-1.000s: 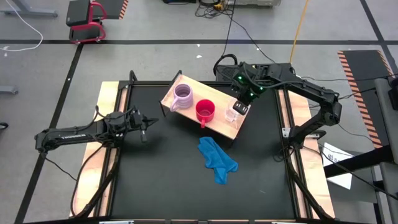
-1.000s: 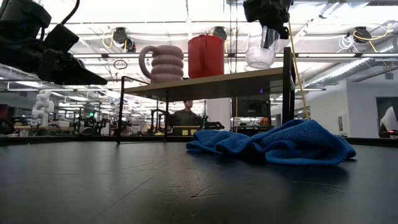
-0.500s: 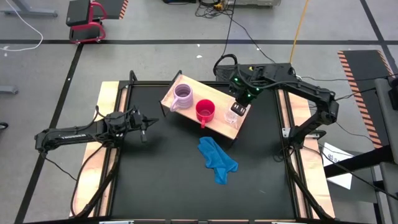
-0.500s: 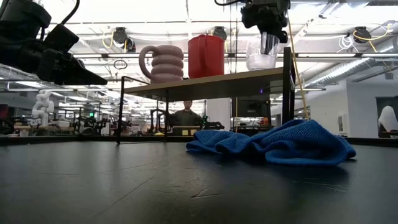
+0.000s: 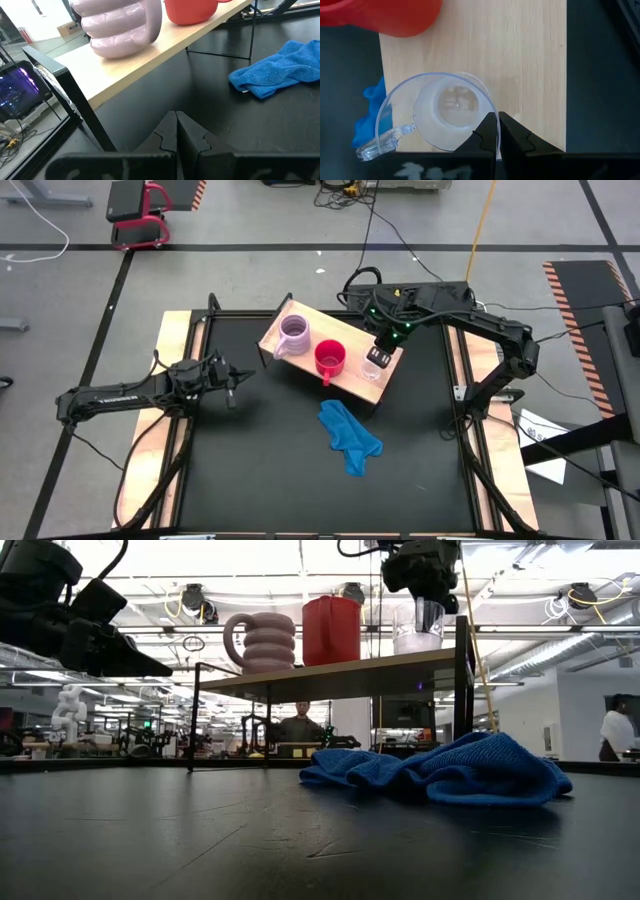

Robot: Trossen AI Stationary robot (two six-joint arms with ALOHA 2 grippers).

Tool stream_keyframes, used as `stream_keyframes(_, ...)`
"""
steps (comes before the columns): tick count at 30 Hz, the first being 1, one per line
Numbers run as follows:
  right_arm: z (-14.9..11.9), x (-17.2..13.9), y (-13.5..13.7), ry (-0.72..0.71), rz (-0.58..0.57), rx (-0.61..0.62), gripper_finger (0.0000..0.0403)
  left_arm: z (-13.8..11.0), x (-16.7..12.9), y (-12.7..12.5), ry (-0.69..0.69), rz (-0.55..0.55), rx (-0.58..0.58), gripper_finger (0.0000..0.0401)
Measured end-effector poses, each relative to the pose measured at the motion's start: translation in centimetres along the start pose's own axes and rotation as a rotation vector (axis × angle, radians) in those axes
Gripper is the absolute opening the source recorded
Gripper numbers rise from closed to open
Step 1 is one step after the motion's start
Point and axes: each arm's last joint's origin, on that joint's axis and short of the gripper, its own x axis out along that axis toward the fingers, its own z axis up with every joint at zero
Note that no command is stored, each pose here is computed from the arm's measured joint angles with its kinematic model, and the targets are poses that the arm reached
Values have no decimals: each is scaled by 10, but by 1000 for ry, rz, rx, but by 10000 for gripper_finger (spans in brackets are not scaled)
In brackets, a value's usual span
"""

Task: Stack small to large cups/mugs on shelf
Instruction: Put the transparent mug on the shelf

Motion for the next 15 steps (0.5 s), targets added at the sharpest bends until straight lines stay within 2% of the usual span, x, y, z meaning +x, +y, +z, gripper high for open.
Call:
stream_keyframes(5,0,1,2,-12,-34,14,0,0,0,0,-1,-7,0,3)
stream_keyframes(15,-1,3,25,-62,-123,-55,0,0,0,0,-2,-7,0,3)
